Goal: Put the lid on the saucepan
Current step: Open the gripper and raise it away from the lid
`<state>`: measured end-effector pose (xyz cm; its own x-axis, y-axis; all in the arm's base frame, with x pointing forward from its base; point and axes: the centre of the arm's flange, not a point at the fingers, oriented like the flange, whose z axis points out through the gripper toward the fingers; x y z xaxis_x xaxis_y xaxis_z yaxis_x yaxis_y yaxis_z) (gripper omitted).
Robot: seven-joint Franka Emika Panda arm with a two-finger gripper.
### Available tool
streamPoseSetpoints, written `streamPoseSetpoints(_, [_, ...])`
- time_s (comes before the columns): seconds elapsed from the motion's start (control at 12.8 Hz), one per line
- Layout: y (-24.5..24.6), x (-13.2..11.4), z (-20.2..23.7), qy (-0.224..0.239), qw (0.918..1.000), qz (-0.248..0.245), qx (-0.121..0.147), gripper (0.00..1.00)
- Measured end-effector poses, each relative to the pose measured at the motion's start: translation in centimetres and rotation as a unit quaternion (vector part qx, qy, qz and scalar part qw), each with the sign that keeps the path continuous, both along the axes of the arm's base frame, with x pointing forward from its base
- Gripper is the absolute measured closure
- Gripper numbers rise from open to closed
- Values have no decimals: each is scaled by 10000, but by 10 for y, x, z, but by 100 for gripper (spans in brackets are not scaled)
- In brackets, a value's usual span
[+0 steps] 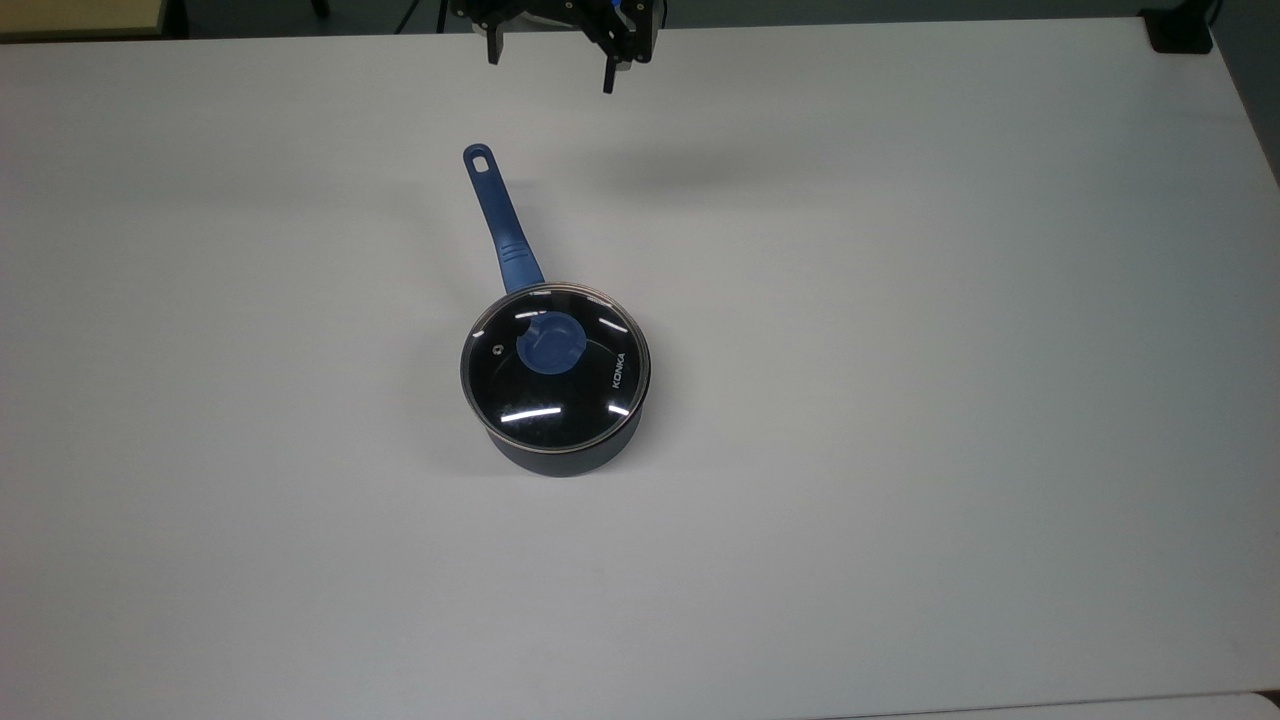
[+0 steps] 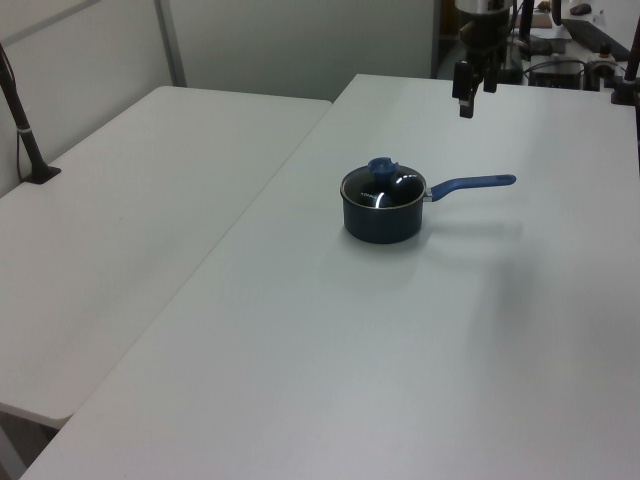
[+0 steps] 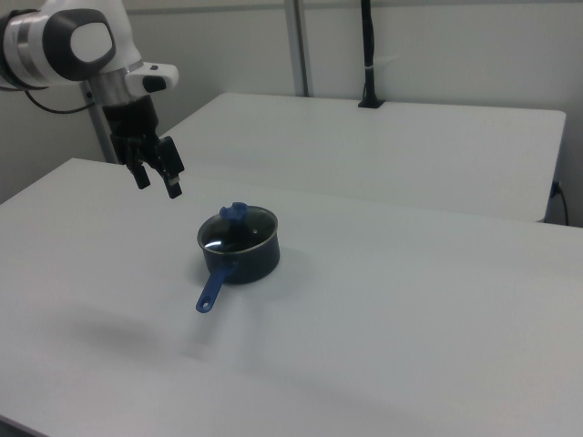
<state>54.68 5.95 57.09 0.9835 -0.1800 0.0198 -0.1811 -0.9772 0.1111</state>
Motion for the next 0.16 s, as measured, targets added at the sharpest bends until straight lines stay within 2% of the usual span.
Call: streamPoseSetpoints(0.16, [-11,2,-2,33,10000,42,13,0])
